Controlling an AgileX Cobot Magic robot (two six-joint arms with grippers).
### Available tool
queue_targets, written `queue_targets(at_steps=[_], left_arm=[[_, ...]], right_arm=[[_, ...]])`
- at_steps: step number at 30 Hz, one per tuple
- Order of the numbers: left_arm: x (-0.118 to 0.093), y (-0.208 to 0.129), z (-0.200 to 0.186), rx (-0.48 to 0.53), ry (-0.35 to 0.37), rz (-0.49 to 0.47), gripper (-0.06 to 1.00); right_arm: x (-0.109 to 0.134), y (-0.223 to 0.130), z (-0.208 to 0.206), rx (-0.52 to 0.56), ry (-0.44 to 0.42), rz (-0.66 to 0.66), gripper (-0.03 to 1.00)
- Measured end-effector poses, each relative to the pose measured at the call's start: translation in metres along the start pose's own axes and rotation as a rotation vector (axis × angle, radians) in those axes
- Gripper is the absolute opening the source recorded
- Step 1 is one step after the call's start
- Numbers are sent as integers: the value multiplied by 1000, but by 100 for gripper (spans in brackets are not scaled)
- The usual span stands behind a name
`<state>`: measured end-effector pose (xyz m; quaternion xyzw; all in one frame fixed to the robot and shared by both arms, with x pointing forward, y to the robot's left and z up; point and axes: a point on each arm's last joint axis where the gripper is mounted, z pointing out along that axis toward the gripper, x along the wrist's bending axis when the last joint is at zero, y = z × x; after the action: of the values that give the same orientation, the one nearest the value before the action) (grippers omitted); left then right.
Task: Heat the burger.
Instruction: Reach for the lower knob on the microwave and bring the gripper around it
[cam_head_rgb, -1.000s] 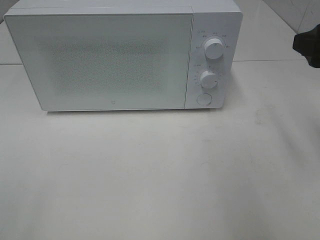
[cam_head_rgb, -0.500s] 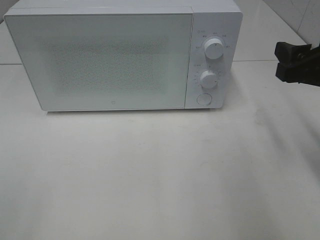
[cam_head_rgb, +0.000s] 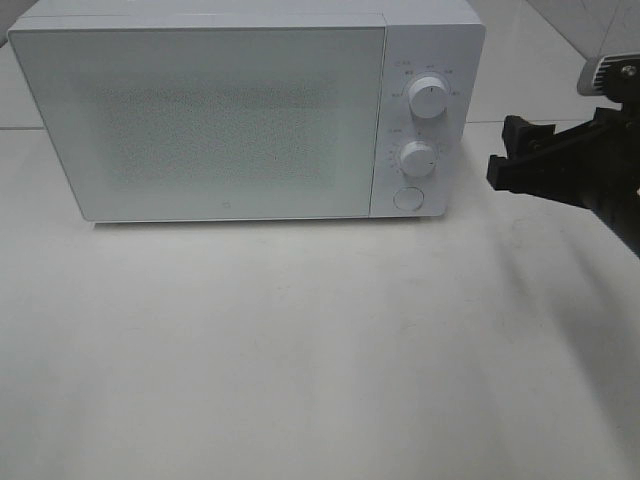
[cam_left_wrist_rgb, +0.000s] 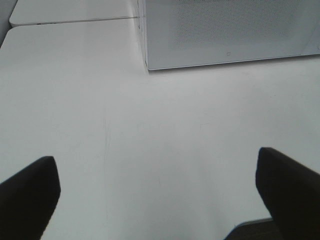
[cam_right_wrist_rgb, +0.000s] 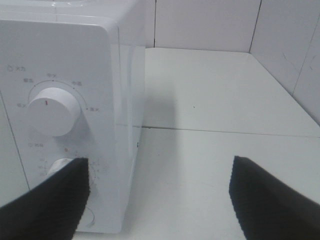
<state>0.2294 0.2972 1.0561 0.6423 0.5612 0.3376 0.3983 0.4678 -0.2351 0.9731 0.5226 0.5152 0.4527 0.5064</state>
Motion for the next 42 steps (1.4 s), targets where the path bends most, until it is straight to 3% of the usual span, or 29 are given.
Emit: queue_targets(at_steps=[7,24,42], left_arm=[[0,0,0,0,0,0,99],[0,0,0,0,0,0,99],[0,-1,1,5,0,0,99]], right_arm=[[28,-16,-7,-14,-2,-17,75],[67,-35,-8,47,10,-17,75],[68,-38,-9,58,5,14,75]])
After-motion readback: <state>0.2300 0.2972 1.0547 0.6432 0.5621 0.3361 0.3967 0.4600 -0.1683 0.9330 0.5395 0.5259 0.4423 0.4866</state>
